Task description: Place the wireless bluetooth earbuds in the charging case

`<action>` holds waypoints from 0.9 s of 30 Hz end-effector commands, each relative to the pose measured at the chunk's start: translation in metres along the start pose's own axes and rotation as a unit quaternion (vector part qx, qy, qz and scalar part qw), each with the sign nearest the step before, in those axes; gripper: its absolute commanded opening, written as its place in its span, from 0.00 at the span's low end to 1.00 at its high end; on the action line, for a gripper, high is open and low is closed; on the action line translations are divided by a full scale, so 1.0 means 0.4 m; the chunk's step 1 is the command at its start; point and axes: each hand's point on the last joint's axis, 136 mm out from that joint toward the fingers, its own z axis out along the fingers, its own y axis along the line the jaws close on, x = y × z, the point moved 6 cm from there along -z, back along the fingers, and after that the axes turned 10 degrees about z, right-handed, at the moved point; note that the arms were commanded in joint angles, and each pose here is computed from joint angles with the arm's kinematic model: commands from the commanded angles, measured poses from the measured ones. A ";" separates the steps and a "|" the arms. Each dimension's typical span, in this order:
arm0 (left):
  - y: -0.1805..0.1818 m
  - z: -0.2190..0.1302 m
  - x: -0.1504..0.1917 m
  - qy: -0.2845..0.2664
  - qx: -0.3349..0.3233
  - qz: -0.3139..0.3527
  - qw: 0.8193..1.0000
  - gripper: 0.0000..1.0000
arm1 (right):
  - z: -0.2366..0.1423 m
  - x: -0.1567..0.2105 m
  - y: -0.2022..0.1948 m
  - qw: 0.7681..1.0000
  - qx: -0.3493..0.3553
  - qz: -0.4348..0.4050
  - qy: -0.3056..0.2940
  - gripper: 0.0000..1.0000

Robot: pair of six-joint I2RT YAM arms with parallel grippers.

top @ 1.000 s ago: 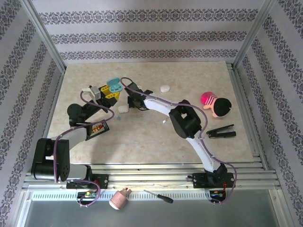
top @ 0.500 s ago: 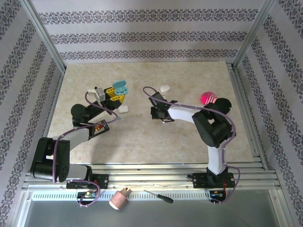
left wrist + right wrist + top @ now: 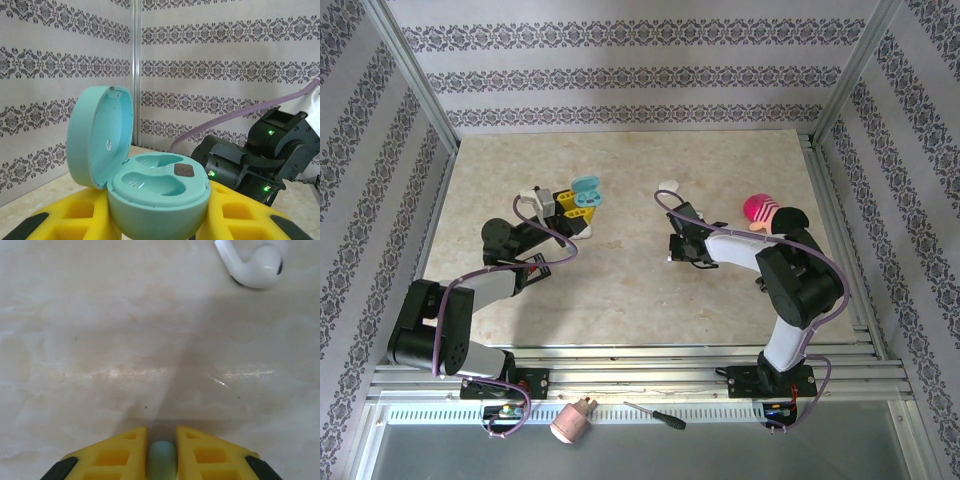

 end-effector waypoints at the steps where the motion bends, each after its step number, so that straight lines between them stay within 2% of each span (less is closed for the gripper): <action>1: -0.005 0.016 -0.030 -0.022 0.018 0.034 0.999 0.25 | -0.007 0.005 -0.026 1.000 0.014 -0.005 0.000 0.22; 4: -0.004 0.019 -0.029 -0.022 0.020 0.031 0.999 0.25 | -0.017 -0.001 -0.018 1.000 -0.011 0.000 0.004 0.29; 10: -0.004 0.028 -0.025 -0.021 0.027 0.025 0.999 0.25 | -0.039 -0.018 -0.015 0.996 -0.079 0.037 0.013 0.39; 17: -0.003 0.037 -0.025 -0.022 0.032 0.023 0.999 0.25 | -0.018 -0.014 -0.031 0.983 -0.150 0.093 0.042 0.39; 27: -0.003 0.044 -0.024 -0.018 0.035 0.024 0.999 0.24 | -0.007 0.012 -0.035 0.974 -0.185 0.108 0.068 0.36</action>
